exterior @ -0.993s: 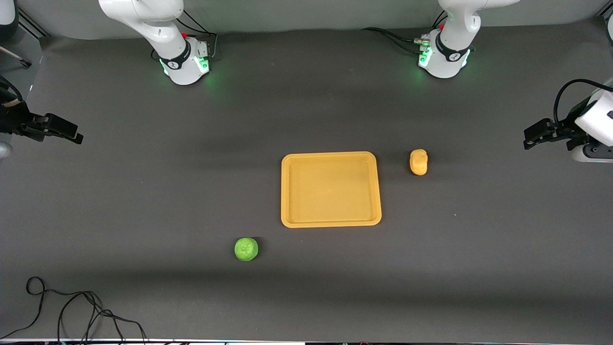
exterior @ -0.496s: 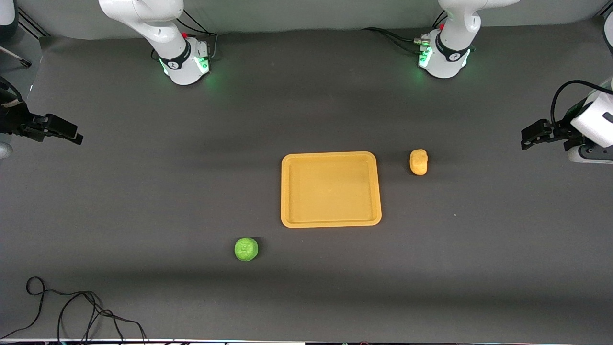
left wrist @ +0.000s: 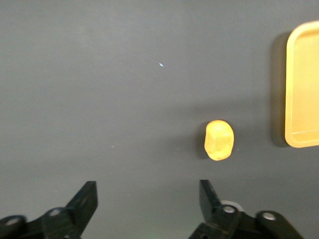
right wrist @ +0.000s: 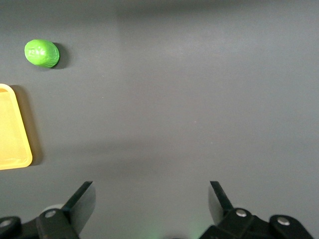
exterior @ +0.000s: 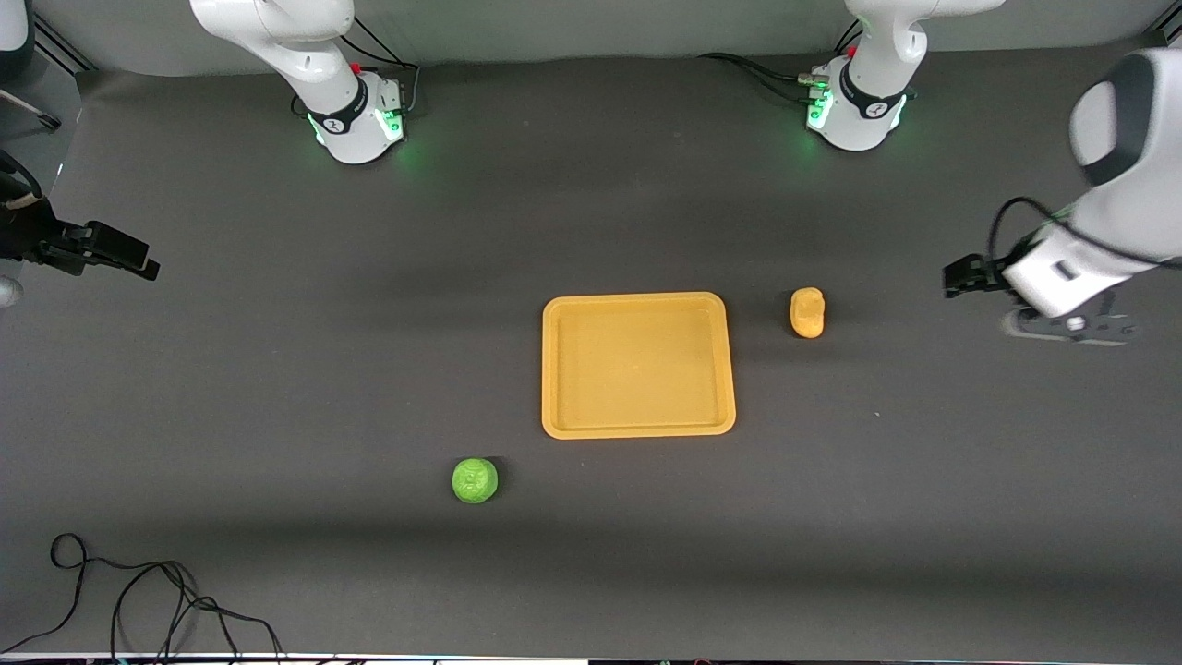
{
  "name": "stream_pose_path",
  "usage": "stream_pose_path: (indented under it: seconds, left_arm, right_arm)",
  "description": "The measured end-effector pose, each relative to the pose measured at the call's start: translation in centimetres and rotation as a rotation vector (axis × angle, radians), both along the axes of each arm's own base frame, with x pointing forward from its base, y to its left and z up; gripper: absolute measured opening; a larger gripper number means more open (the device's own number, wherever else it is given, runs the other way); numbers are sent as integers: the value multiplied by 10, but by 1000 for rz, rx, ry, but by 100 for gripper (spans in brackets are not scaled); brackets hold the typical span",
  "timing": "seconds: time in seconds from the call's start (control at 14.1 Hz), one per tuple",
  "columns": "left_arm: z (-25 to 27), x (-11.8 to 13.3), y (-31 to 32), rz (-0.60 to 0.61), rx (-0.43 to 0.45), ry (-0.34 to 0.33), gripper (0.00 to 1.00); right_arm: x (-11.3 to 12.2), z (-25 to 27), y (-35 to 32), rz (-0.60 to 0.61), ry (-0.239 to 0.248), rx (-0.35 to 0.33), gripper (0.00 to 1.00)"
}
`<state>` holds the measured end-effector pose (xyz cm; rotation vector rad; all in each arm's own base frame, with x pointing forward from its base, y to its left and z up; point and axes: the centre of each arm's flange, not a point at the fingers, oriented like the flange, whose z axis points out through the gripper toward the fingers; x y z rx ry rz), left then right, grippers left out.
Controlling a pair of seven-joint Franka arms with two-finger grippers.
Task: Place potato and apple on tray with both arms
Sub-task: 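Reach the left gripper to the yellow potato while the right gripper starts moving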
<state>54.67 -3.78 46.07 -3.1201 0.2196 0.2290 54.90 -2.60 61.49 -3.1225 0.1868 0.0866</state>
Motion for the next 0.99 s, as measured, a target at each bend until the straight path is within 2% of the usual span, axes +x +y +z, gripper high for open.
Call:
stream_pose_path:
  seconds: [0.07,0.21,0.43,0.57,0.78,0.99]
  left_arm:
    - [-16,-2,-13,-13,-3,22,89]
    - [-46,-8,-35,-30,-24,67,97]
    - [-108,-18,-48,11,-97,71,97]
    - [-165,-32,-52,26,-105,91,97]
    - [-231,-48,-82,-14,-98,142,97]
    - [-260,-57,-108,-54,-92,168,99]
  right_arm:
    - [0,0,0,0,0,0,100]
    - [1,-1,0,0,1,0,100]
    - [2,-3,0,1,2,0,100]
    - [7,-9,5,10,4,2,100]
    - [30,-29,39,67,-29,6,100]
    - [58,-41,99,147,-54,10,100]
